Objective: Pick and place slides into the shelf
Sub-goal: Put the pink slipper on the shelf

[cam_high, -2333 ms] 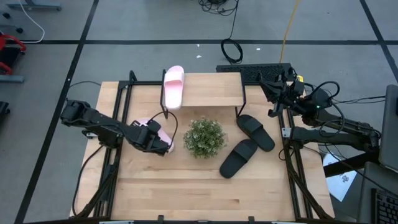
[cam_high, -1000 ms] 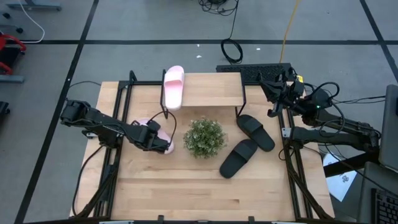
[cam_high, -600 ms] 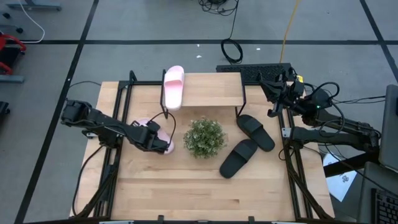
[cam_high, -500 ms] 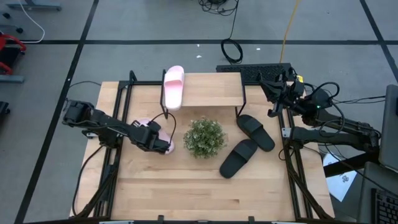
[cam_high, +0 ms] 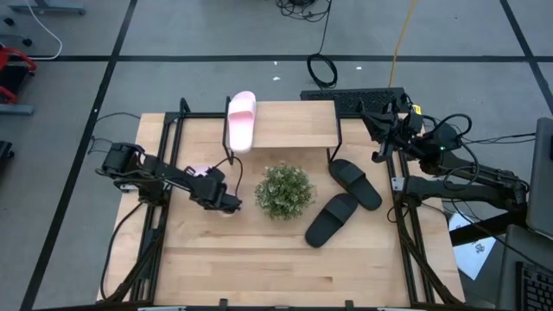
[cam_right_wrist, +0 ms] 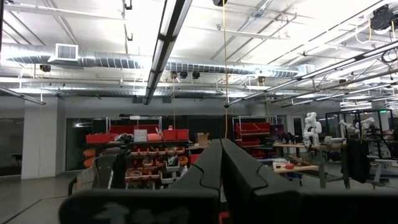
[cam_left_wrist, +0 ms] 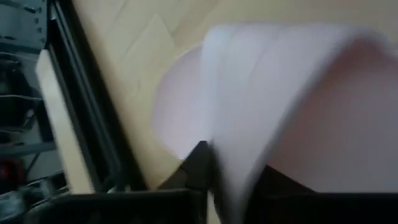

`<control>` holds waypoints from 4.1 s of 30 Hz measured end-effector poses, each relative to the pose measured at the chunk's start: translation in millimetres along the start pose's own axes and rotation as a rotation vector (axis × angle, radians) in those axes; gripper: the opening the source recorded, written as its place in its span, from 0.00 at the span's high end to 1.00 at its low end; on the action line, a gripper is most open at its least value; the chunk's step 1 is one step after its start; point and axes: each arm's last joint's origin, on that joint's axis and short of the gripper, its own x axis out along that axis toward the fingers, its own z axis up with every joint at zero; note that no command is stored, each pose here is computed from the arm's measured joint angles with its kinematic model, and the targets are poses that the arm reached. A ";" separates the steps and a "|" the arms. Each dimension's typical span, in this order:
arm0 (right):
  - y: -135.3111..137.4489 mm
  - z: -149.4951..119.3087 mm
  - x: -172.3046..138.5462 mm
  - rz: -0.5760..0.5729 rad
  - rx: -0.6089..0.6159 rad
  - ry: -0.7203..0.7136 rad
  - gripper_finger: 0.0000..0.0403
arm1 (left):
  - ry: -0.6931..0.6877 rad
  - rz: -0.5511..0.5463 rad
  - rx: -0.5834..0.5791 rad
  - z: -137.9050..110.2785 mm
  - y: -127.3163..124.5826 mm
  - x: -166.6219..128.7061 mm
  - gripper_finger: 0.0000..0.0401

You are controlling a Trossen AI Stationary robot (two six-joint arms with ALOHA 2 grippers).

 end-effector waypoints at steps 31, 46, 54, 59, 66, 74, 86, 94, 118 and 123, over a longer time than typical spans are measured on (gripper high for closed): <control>-0.1 -0.8 0.0 -0.002 0.027 0.009 1.00 | -0.722 -0.337 -0.014 40.0 104.0 -232.1 1.00; -0.7 2.2 -0.1 -0.029 0.047 -0.025 1.00 | -0.993 -0.096 -0.038 217.9 126.4 -227.3 1.00; -5.1 5.9 -1.2 -0.185 -0.009 -0.064 1.00 | -0.788 -0.014 0.154 272.8 83.3 -154.3 1.00; -5.3 3.9 -0.3 -0.187 -0.030 -0.048 1.00 | -0.719 0.088 0.262 282.3 69.4 -133.6 1.00; -5.4 2.1 1.1 -0.188 -0.038 -0.040 1.00 | -0.676 0.126 0.301 287.2 73.1 -122.4 1.00; -5.5 1.0 2.1 -0.188 -0.050 -0.033 1.00 | -0.619 0.083 0.299 290.2 62.6 -106.7 1.00; -5.5 0.0 2.4 -0.185 -0.048 -0.025 1.00 | -0.571 0.112 0.300 295.0 48.4 -89.6 1.00; -5.6 0.0 2.4 -0.185 -0.050 -0.024 1.00 | -0.519 0.092 0.324 292.3 46.9 -82.2 1.00; -5.5 0.0 2.4 -0.184 -0.050 -0.024 1.00 | -0.449 0.065 0.366 287.1 45.0 -63.4 1.00; -5.6 -0.1 2.4 -0.185 -0.050 -0.024 1.00 | -0.448 0.065 0.388 286.2 43.8 -63.8 1.00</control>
